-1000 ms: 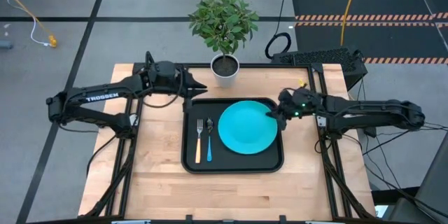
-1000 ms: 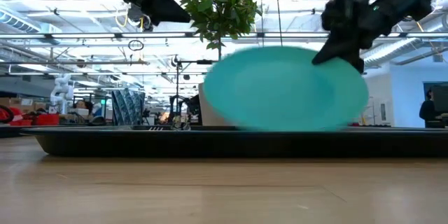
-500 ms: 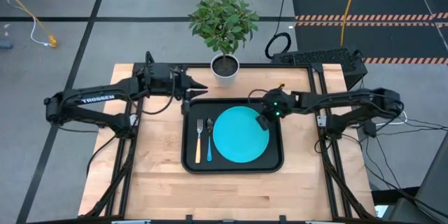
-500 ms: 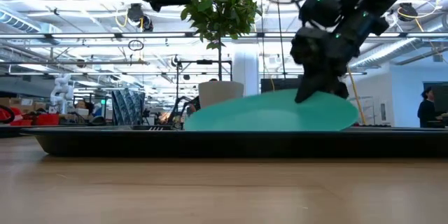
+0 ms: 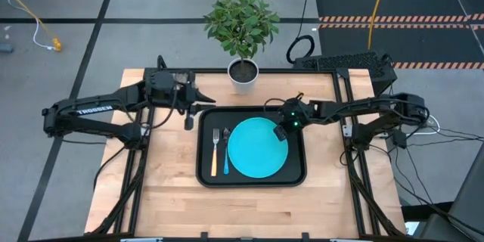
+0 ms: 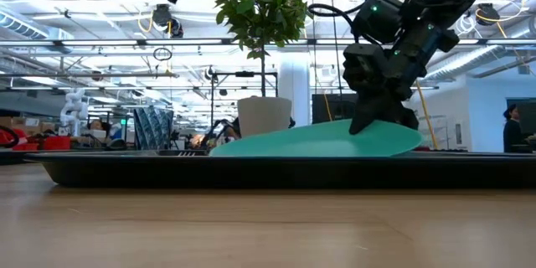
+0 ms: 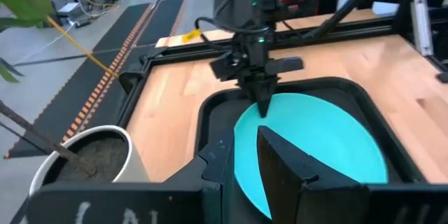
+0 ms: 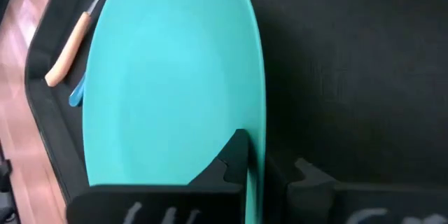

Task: Pick and place plate/cup/fork/spoon on tray
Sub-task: Put the blue plate on the black tray

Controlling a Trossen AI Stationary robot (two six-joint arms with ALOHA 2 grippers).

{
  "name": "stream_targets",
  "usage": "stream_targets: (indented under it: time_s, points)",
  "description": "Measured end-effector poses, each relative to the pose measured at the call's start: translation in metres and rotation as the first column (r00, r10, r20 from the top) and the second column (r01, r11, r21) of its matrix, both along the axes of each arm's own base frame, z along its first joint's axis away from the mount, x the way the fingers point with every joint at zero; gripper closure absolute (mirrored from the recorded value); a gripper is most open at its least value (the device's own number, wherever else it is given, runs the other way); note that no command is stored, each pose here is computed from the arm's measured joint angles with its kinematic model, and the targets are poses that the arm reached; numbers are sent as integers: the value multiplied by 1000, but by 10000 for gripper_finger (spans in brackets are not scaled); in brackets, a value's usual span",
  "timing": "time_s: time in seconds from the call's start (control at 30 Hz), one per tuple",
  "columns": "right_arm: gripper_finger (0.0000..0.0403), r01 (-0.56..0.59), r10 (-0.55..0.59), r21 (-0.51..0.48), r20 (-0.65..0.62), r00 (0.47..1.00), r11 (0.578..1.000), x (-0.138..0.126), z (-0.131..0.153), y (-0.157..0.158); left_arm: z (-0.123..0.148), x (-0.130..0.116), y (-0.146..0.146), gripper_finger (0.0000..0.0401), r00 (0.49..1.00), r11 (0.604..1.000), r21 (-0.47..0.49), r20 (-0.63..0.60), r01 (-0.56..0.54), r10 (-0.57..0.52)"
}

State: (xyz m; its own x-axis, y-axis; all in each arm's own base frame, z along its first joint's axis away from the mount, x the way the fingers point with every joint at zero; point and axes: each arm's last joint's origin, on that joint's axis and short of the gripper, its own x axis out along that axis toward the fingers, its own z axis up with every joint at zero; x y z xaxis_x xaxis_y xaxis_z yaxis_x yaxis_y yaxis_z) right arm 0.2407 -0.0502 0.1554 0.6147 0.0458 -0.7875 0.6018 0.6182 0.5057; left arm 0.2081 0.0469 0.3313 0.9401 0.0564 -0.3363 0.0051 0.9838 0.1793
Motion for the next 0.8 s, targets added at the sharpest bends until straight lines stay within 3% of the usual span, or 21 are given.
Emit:
stream_targets:
  time_s: [0.6, 0.8]
  points:
    - [402, -1, 1, -2, -27, 1000, 1000, 8, -16, -2, -15, -12, -7, 334, 999, 998, -61, -39, -2, 0]
    - [368, 23, -27, -79, -49, 998, 997, 7, -17, -4, -15, -13, -7, 334, 999, 998, -67, -41, -5, 3]
